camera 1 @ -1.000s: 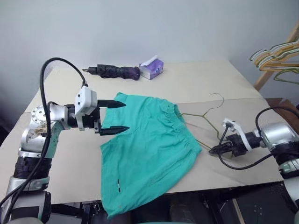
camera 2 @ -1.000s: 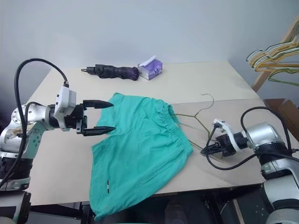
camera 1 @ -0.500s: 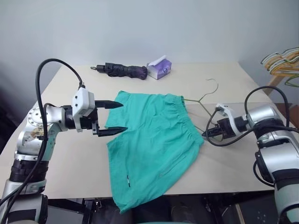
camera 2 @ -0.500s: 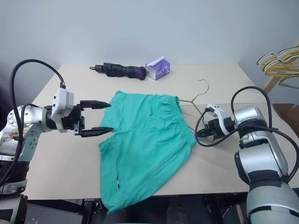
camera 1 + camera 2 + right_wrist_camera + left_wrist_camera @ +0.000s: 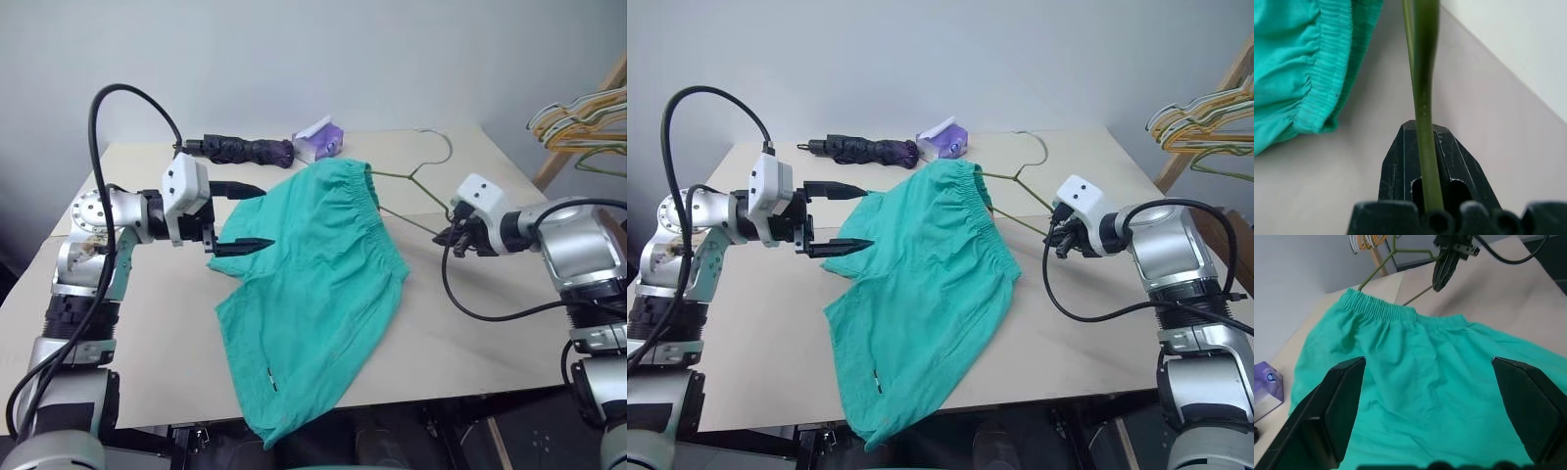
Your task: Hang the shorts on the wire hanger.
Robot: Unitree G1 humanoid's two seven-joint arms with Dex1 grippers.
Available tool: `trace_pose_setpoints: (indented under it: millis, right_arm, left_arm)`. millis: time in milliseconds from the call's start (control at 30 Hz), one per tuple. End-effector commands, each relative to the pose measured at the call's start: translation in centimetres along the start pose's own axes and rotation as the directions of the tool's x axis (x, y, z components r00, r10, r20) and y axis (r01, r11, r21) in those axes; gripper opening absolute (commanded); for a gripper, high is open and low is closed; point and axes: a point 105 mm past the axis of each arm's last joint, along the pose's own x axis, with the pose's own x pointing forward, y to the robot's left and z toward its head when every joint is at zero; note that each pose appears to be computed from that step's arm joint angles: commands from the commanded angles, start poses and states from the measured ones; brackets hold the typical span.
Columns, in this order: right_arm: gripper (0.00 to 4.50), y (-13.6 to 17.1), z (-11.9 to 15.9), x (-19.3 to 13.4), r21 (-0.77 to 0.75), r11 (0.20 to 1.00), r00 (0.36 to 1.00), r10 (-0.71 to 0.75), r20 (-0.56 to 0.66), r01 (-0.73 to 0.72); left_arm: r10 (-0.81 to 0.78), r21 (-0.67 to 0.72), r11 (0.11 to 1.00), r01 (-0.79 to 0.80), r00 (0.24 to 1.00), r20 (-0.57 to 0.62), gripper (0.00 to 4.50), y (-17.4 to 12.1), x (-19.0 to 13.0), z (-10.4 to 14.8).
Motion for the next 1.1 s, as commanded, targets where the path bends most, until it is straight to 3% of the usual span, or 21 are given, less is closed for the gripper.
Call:
trace_pose_setpoints:
  millis: [33,233,467,700,867,1100]
  right_arm:
    - [0.00,1.7,3.1,-1.4,-0.156,0.987,0.998,-0.038,0.044,0.044]
    - [0.00,4.5,4.2,-1.5,-0.250,0.968,0.999,0.020,0.034,-0.011]
    - [0.00,6.4,5.7,-1.8,-0.283,0.954,0.993,0.114,0.042,-0.097]
    - [0.00,7.8,6.4,-2.7,-0.283,0.939,0.974,0.217,0.057,-0.193]
    - [0.00,8.0,7.0,-3.2,-0.270,0.938,0.966,0.247,0.074,-0.219]
    - [0.00,8.2,7.3,-3.6,-0.247,0.940,0.960,0.265,0.090,-0.237]
  left_arm:
    - [0.014,0.123,0.992,-0.019,0.999,0.041,4.47,2.3,0.1,2.5]
    - [-0.104,0.243,0.965,0.096,0.994,0.020,4.47,2.8,1.1,3.5]
    - [-0.244,0.329,0.902,0.278,0.959,-0.143,4.47,1.5,2.7,0.7]
    - [-0.265,0.370,0.860,0.351,0.928,-0.263,4.47,0.7,3.5,-2.1]
    - [-0.273,0.377,0.853,0.360,0.925,-0.265,3.27,0.5,3.8,-2.5]
    - [-0.277,0.379,0.855,0.354,0.929,-0.244,0.98,0.6,4.0,-2.1]
